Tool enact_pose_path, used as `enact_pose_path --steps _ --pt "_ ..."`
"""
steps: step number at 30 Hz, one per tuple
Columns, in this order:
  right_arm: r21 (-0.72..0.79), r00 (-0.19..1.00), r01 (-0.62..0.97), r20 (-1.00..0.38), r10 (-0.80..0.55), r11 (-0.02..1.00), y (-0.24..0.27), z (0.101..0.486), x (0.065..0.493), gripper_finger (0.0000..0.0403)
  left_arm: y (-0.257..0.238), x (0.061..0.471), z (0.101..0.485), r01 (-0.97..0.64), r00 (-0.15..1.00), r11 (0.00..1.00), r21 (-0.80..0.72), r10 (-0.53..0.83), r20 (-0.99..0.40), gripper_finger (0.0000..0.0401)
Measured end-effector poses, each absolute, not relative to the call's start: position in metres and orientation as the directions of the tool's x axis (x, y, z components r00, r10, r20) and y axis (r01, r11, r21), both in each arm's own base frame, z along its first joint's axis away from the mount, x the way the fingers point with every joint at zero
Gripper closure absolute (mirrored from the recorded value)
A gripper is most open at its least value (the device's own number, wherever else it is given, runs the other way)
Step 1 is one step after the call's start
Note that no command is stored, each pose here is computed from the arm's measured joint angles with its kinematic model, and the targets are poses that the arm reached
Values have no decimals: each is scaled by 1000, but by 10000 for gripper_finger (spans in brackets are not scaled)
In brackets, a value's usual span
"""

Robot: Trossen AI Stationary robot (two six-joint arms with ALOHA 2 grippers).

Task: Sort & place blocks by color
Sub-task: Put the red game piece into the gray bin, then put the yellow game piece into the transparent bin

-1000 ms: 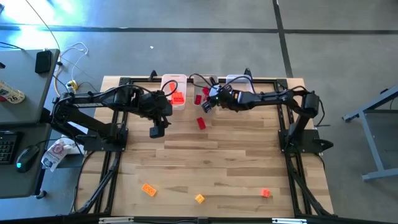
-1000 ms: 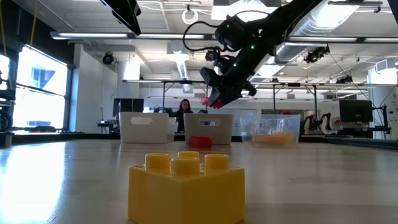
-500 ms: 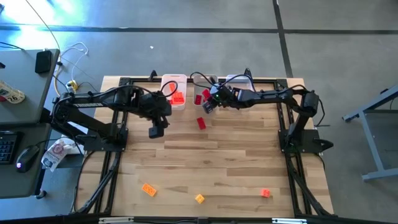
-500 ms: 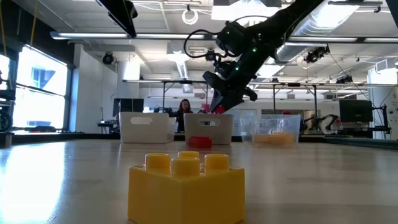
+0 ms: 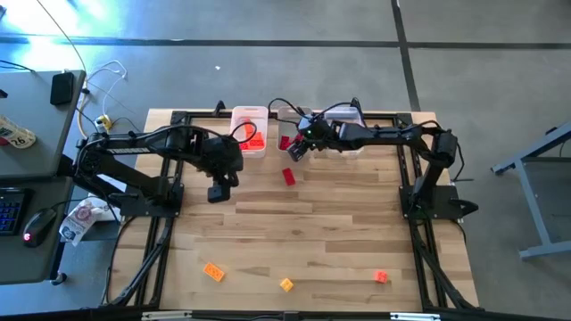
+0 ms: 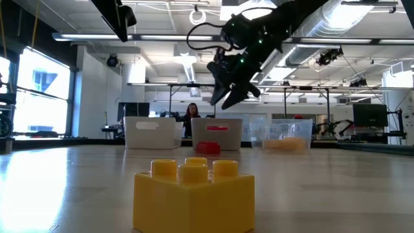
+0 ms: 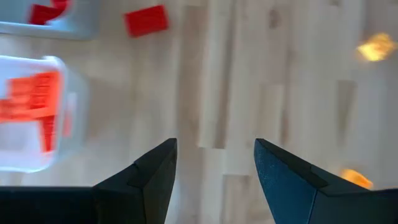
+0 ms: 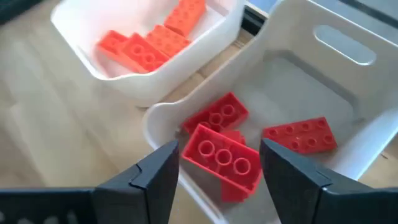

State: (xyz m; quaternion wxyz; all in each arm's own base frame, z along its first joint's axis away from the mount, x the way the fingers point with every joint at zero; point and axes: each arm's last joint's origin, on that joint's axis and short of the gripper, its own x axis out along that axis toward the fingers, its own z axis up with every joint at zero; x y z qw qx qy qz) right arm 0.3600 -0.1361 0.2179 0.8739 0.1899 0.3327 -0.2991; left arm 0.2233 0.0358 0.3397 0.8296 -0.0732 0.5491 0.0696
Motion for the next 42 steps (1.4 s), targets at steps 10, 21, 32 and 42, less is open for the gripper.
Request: enact_pose_path --steps 10,21,32,42 --pt "69 550 605 -756 -354 793 -111 253 371 192 7 222 338 -100 353 990 -101 -60 -934 201" --pt "52 480 589 -825 -298 806 -79 255 371 192 -48 217 338 13 352 999 -31 -34 -935 201" --pt "116 499 591 -830 -249 799 -43 255 376 192 -100 199 339 17 385 1000 -7 -13 -923 201" --pt "165 520 577 -830 -203 800 -10 255 378 192 -142 187 328 83 385 995 46 11 -923 201"
